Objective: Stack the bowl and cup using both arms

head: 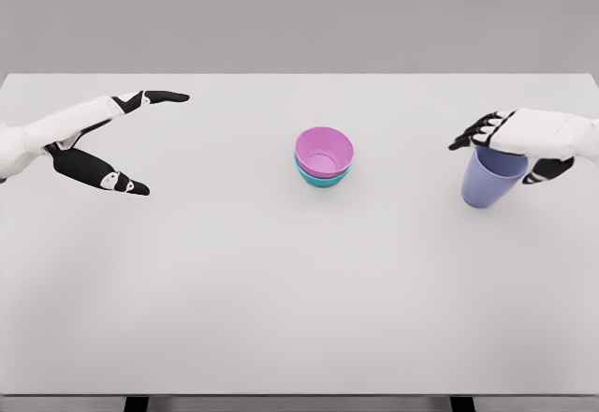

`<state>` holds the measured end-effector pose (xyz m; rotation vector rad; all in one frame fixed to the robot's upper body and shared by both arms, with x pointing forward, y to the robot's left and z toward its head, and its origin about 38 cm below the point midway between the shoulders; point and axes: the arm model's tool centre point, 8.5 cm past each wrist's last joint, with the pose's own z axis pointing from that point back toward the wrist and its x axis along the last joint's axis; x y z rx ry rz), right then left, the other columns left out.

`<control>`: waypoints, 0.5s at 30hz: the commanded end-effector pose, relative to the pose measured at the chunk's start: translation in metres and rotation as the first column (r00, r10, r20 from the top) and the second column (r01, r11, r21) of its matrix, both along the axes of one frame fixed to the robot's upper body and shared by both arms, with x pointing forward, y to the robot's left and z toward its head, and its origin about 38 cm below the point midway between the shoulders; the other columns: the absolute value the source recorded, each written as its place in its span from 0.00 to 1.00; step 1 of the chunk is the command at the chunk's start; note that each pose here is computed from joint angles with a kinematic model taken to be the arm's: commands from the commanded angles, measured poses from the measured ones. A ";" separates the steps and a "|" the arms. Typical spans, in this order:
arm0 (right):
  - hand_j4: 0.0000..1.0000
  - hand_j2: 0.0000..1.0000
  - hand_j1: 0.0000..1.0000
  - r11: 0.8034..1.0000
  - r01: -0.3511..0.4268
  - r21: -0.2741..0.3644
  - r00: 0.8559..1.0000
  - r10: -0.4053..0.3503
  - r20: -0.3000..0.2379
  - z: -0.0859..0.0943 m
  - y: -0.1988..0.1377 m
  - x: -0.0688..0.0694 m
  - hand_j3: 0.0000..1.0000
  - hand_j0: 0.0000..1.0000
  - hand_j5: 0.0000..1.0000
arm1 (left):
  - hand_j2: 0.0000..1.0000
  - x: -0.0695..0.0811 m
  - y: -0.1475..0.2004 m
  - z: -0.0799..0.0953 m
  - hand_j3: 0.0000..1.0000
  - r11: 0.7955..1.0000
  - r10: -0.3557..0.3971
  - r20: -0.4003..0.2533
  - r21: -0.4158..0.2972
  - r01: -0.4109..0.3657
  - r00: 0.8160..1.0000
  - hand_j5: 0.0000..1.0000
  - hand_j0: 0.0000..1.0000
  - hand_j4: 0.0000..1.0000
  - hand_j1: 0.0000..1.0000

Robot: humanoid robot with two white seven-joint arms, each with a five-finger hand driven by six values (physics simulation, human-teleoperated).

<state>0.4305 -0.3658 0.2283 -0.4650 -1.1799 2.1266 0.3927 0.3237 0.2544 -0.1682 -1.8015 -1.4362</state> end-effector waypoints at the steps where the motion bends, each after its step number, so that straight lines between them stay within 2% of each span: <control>1: 0.96 0.96 0.96 1.000 -0.008 0.002 1.000 0.009 -0.018 -0.007 0.004 -0.001 0.96 0.96 0.96 | 1.00 0.000 0.000 0.001 1.00 1.000 0.001 -0.003 -0.008 -0.001 1.000 1.00 1.00 1.00 1.00; 3: 0.84 0.84 0.84 1.000 -0.008 0.003 1.000 0.008 -0.019 -0.007 0.004 -0.001 0.84 0.84 0.84 | 1.00 0.000 0.000 0.001 1.00 1.000 0.001 -0.003 -0.008 -0.001 1.000 1.00 1.00 1.00 1.00; 8: 0.77 0.77 0.77 1.000 -0.007 0.003 1.000 0.007 -0.016 -0.006 0.004 0.000 0.77 0.77 0.77 | 1.00 0.000 0.000 0.000 1.00 1.000 0.002 -0.004 -0.010 -0.002 1.000 1.00 1.00 1.00 1.00; 10: 0.70 0.70 0.70 1.000 -0.005 0.005 1.000 0.005 -0.008 -0.002 0.003 0.001 0.70 0.70 0.70 | 1.00 0.001 -0.002 -0.001 1.00 1.000 -0.002 -0.004 -0.018 0.002 1.000 1.00 1.00 1.00 1.00; 15: 0.69 0.69 0.69 1.000 -0.008 0.014 1.000 0.007 0.020 0.010 0.005 0.004 0.69 0.69 0.69 | 1.00 0.001 -0.003 -0.001 1.00 1.000 -0.002 -0.004 -0.019 0.002 1.000 1.00 1.00 1.00 1.00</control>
